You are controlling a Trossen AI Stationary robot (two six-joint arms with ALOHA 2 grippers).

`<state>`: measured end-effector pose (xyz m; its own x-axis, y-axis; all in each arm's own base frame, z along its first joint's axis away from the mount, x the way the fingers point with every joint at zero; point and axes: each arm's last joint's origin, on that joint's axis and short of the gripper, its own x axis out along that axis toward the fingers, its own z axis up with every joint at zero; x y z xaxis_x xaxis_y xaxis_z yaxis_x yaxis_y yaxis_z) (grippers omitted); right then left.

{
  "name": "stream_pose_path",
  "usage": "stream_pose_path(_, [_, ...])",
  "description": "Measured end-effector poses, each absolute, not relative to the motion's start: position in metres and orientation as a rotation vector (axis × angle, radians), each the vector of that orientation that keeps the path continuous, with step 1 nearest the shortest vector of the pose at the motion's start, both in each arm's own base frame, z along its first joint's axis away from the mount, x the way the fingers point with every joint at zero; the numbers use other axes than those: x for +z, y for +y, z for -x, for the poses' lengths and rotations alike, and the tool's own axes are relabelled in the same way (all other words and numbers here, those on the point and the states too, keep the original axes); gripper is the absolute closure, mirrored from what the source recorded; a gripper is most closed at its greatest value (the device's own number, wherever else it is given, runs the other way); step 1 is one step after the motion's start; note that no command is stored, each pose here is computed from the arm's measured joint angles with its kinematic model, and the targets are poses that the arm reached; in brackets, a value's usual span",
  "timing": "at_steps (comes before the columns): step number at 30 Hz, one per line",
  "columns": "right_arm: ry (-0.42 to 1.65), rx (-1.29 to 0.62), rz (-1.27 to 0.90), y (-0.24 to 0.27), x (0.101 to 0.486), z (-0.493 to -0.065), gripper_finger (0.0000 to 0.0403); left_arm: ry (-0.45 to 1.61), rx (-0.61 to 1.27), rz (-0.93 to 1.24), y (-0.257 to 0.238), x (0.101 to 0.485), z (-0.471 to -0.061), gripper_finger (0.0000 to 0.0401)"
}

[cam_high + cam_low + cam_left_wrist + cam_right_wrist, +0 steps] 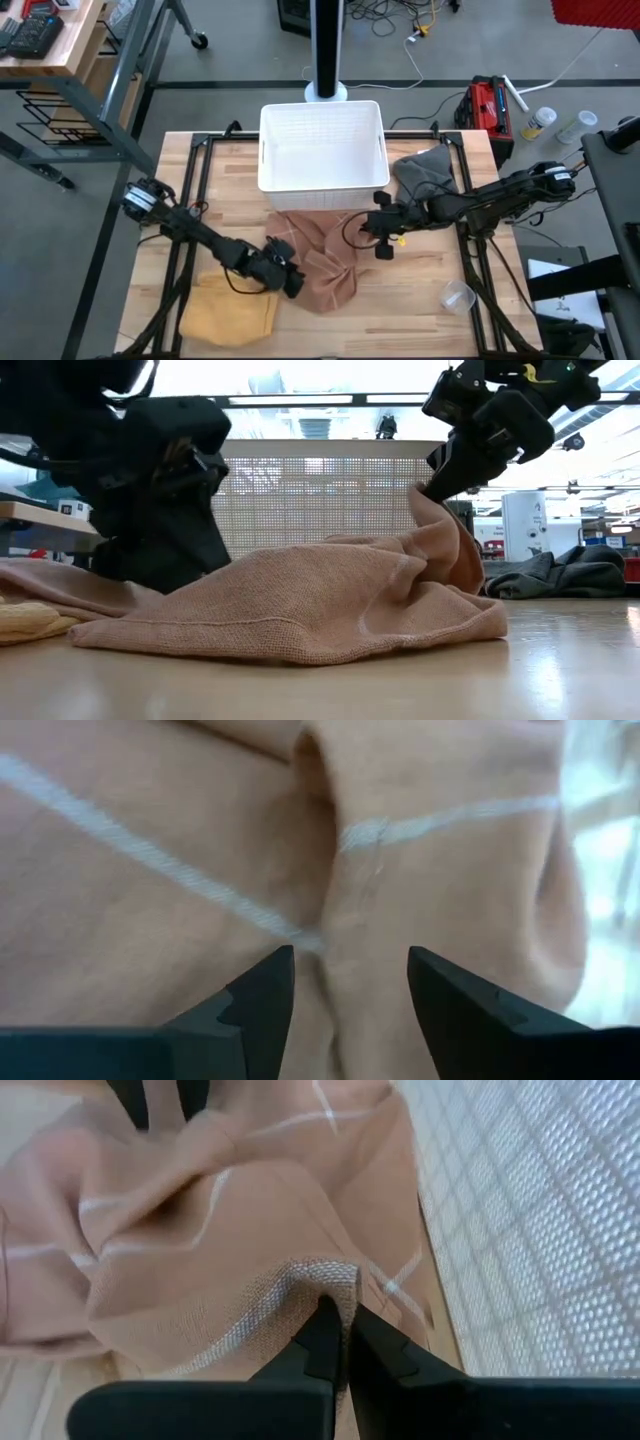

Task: Fold towel
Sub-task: Fold the brown squared towel

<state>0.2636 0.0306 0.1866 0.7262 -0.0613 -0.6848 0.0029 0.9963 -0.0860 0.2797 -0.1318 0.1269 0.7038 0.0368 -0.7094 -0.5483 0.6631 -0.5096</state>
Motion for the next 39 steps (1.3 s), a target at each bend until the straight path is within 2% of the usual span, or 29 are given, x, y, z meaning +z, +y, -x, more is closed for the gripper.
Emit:
stream_pose_path(5, [0.745,-0.035,0.080,0.031,0.188,-0.265,0.0394,0.676,0.331,0.779,-0.125,0.131,-0.288,0.0237])
stream_pose_path(13, [0.742,-0.034,0.083,0.031,0.189,-0.265,0.0394,0.567,0.443,0.677,-0.106,0.134,-0.296,0.0260])
stream_pose_path(28, [0.689,-0.050,0.044,0.031,0.193,-0.269,0.0394,0.523,0.388,0.709,-0.106,0.139,-0.302,0.0284])
stream_pose_path(33, [0.669,-0.066,0.053,0.030,0.196,-0.270,0.0389,0.513,0.332,0.612,-0.109,0.141,-0.303,0.0287])
stream_pose_path(36, [0.675,-0.066,0.059,0.031,0.202,-0.272,0.0373,0.482,0.263,0.534,-0.117,0.147,-0.305,0.0312])
stream_pose_path(39, [0.732,-0.063,0.078,0.031,0.210,-0.272,0.0349,0.469,0.210,0.477,-0.127,0.157,-0.310,0.0366])
